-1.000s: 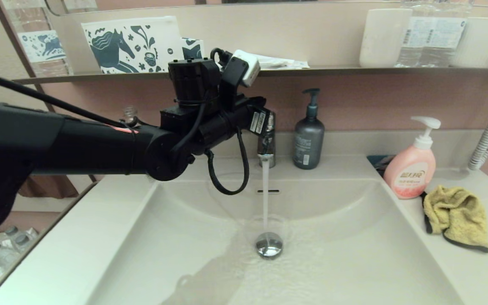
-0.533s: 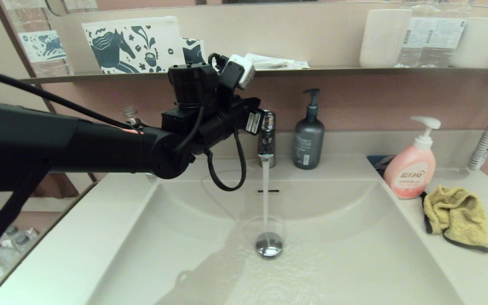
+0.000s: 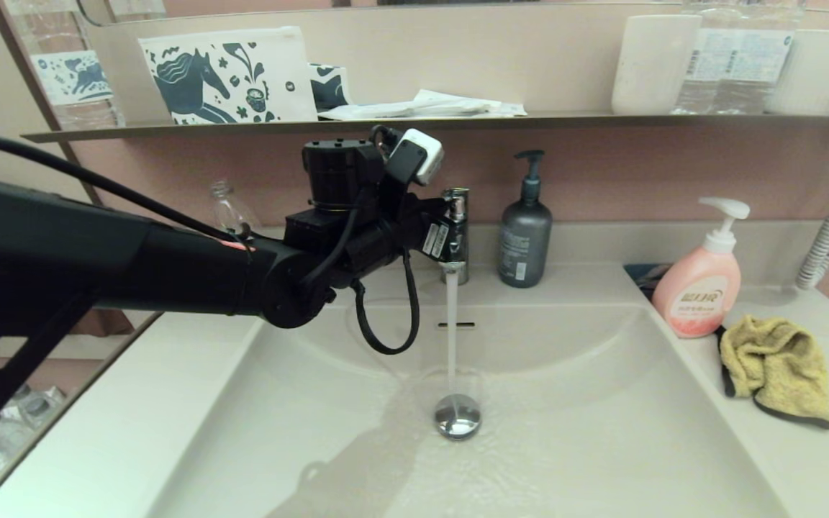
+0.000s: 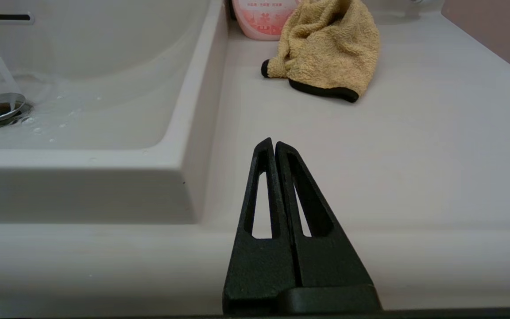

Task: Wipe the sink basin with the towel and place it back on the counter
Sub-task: Turn off the faucet

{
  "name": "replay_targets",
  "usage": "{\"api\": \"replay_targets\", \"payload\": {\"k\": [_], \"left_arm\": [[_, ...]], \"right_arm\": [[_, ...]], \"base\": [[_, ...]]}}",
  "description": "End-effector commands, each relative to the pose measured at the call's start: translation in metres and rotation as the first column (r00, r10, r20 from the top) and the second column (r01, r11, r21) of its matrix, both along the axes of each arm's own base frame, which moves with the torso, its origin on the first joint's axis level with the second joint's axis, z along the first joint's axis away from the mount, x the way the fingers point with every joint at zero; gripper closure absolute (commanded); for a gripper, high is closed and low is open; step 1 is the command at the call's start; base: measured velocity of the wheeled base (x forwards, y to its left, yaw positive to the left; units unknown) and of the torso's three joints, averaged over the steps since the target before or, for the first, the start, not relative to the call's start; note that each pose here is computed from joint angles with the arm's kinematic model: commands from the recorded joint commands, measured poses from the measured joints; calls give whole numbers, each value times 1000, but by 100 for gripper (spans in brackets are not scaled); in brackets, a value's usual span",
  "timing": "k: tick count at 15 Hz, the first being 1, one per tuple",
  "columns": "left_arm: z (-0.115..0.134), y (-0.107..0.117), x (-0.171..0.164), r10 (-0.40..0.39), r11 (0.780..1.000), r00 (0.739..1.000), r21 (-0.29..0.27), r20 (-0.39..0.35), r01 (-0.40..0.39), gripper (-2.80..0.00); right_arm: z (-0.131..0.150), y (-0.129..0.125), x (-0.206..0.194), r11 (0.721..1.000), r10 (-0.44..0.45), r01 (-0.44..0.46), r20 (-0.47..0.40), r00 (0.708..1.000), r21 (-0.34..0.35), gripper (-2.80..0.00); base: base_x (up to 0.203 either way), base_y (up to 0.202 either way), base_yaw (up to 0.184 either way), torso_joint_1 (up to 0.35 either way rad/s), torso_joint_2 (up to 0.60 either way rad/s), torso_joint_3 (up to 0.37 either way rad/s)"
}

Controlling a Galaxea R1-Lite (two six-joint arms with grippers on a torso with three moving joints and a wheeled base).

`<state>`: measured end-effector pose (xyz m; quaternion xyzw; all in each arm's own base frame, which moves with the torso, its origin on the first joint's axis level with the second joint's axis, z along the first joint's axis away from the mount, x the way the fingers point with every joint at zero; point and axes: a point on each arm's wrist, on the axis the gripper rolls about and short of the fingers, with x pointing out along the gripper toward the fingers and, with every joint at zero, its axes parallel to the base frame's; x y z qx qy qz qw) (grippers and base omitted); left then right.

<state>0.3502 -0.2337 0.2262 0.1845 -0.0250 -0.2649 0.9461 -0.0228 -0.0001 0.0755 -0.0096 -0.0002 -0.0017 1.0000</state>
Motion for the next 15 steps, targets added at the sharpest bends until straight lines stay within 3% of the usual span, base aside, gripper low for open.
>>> {"api": "replay_targets", "payload": {"k": [1, 8, 15], "left_arm": [[12, 6, -4, 9, 1000, 1000, -14, 25, -9, 0], [33, 34, -6, 63, 998, 996, -25, 70, -62, 0], [35, 8, -25, -10, 1000, 998, -18, 59, 11, 0]], "right_arm": [[0, 0, 0, 1000, 0, 0, 0, 1000, 1, 0], [0, 0, 0, 1000, 0, 0, 0, 1000, -1, 0], [0, 0, 0, 1000, 0, 0, 0, 1000, -1, 0]], "base": [[0, 0, 0, 0, 0, 0], [0, 0, 0, 0, 0, 0], [0, 0, 0, 0, 0, 0]]}}
